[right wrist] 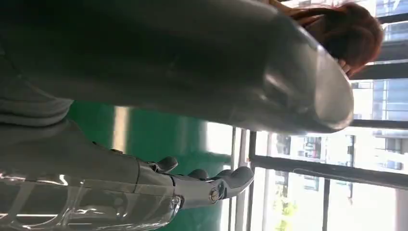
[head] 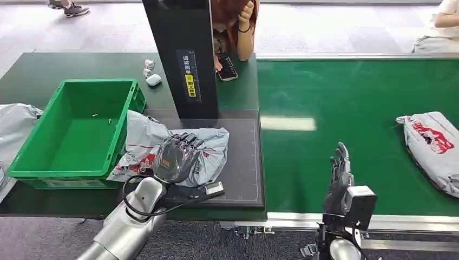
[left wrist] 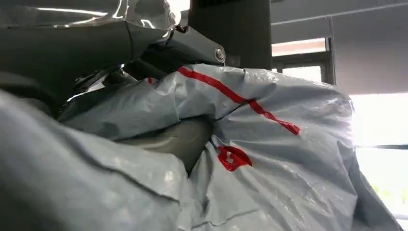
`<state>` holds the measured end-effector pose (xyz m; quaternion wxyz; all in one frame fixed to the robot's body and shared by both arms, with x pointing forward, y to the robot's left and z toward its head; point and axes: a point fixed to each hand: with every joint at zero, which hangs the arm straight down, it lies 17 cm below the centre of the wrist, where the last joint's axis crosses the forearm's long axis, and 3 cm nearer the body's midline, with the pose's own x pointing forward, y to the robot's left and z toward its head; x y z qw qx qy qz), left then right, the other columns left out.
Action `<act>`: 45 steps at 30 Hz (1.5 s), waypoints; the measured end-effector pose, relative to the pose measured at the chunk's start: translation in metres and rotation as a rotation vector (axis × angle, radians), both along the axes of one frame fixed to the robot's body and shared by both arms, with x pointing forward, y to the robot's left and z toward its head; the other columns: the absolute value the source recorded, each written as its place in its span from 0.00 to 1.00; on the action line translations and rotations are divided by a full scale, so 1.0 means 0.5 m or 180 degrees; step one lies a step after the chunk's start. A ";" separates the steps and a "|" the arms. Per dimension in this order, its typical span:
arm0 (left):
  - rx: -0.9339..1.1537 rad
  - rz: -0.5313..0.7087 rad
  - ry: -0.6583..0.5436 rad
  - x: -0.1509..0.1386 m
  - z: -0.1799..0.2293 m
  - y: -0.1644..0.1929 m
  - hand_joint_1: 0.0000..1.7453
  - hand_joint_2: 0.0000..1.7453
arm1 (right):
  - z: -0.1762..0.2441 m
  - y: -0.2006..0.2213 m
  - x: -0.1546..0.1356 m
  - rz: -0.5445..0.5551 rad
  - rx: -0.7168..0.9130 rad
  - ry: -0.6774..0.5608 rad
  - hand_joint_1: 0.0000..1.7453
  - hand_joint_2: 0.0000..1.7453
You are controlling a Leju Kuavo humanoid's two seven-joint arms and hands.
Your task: Moved the parcel from conveyor to table for the left to box.
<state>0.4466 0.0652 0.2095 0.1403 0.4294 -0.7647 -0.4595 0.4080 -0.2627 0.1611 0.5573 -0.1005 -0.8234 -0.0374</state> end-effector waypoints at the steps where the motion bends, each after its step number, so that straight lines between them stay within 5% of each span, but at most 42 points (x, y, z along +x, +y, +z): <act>1: 0.0010 -0.0020 -0.0065 -0.003 0.009 0.000 1.00 1.00 | 0.000 0.001 0.003 0.0003 0.0008 -0.0002 0.00 0.00; 9: -0.0007 -0.0232 -0.0730 -0.050 0.147 0.000 1.00 1.00 | -0.012 0.002 0.006 0.0013 0.0000 0.0034 0.00 0.00; 23: -0.0063 -0.0231 -0.0938 -0.068 0.196 0.014 1.00 1.00 | -0.015 0.000 0.007 0.0018 -0.0014 0.0040 0.00 0.00; 33: -0.0006 -0.0606 -0.1701 -0.163 0.329 0.008 1.00 1.00 | -0.024 -0.005 0.006 -0.0020 0.0059 0.0007 0.00 0.00; 42: -0.0331 0.0107 -0.1832 -0.089 0.425 0.091 1.00 1.00 | -0.037 -0.014 -0.003 -0.0091 0.0032 0.0050 0.00 0.00; 45: -0.0504 0.0586 -0.1652 -0.007 0.434 0.158 1.00 1.00 | -0.035 -0.015 -0.003 -0.0085 0.0040 0.0057 0.00 0.00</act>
